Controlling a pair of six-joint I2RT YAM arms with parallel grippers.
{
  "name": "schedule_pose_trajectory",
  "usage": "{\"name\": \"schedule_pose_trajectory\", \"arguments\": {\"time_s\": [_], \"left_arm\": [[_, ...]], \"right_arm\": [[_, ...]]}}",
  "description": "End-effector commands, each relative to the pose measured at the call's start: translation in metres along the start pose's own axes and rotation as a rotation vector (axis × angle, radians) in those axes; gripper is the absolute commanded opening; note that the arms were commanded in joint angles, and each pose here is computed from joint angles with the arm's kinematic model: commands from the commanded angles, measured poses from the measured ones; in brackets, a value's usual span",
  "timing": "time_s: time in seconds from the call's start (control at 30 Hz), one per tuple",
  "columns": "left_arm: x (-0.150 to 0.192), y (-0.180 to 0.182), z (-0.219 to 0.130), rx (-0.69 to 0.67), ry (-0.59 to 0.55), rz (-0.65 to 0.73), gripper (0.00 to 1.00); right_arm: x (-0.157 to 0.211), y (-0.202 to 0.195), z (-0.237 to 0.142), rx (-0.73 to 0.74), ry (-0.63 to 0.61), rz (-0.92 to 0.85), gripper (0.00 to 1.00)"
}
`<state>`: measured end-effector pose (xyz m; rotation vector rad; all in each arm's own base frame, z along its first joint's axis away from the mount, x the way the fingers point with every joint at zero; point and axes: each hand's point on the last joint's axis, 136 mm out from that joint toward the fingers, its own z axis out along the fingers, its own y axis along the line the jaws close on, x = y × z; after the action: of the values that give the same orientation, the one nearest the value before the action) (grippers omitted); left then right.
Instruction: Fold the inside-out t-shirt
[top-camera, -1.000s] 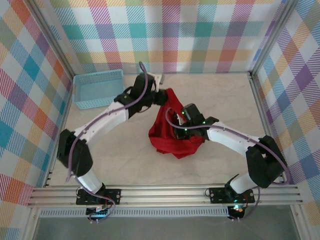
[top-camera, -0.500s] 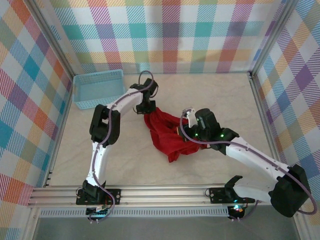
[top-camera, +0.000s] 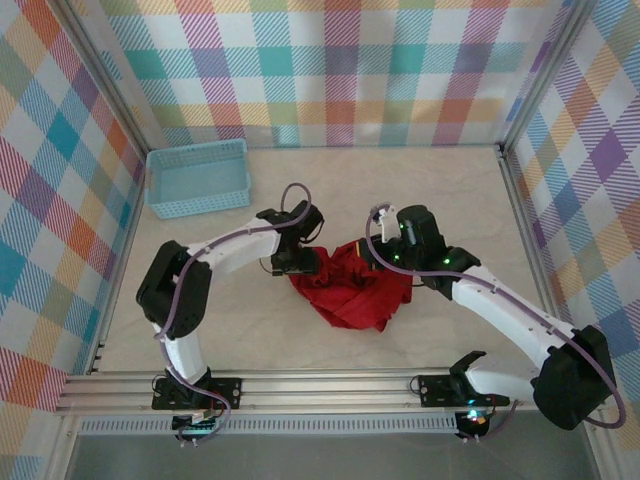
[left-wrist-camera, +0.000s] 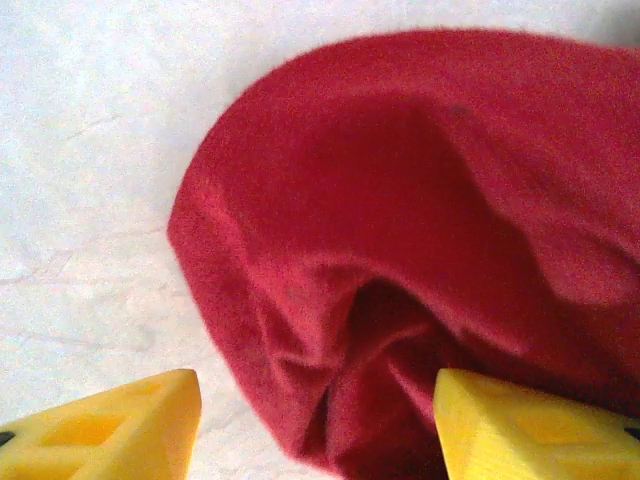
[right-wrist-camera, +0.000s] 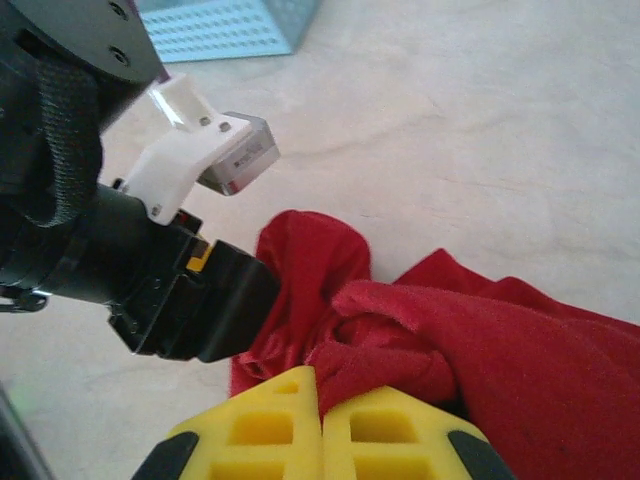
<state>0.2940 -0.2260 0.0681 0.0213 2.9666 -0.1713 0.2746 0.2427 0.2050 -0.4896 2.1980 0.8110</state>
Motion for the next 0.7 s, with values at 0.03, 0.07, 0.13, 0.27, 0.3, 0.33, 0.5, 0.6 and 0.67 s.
{"name": "schedule_pose_trajectory", "arguments": {"time_s": [0.03, 0.07, 0.13, 0.27, 0.3, 0.33, 0.5, 0.6, 0.67], "left_arm": [[-0.021, -0.013, -0.045, 0.102, -0.177, -0.019, 0.68], [-0.028, -0.018, -0.058, 0.138, -0.228, -0.017, 0.69], [-0.038, -0.034, -0.077, 0.242, -0.303, -0.001, 0.73], [-0.037, -0.067, -0.095, 0.349, -0.387, 0.143, 0.73], [-0.032, -0.076, -0.099, 0.372, -0.402, 0.193, 0.73], [-0.026, -0.083, -0.102, 0.388, -0.414, 0.232, 0.74], [0.012, -0.121, -0.098, 0.531, -0.364, 0.453, 0.8], [0.02, -0.127, -0.074, 0.486, -0.3, 0.5, 0.78], [0.023, -0.132, -0.061, 0.492, -0.265, 0.509, 0.79]], "right_arm": [[-0.043, 0.054, -0.048, -0.196, -0.182, -0.163, 0.0], [-0.043, 0.057, -0.058, -0.201, -0.209, -0.186, 0.0], [-0.039, 0.052, -0.072, -0.164, -0.248, -0.196, 0.0], [-0.011, 0.033, -0.078, -0.093, -0.229, -0.162, 0.0], [-0.002, 0.028, -0.075, -0.083, -0.212, -0.14, 0.0], [0.005, 0.025, -0.072, -0.08, -0.201, -0.12, 0.0], [0.027, 0.017, -0.064, -0.091, -0.186, -0.05, 0.0], [0.029, 0.015, -0.061, -0.092, -0.185, -0.04, 0.0], [0.03, 0.016, -0.06, -0.094, -0.179, -0.038, 0.0]]}}
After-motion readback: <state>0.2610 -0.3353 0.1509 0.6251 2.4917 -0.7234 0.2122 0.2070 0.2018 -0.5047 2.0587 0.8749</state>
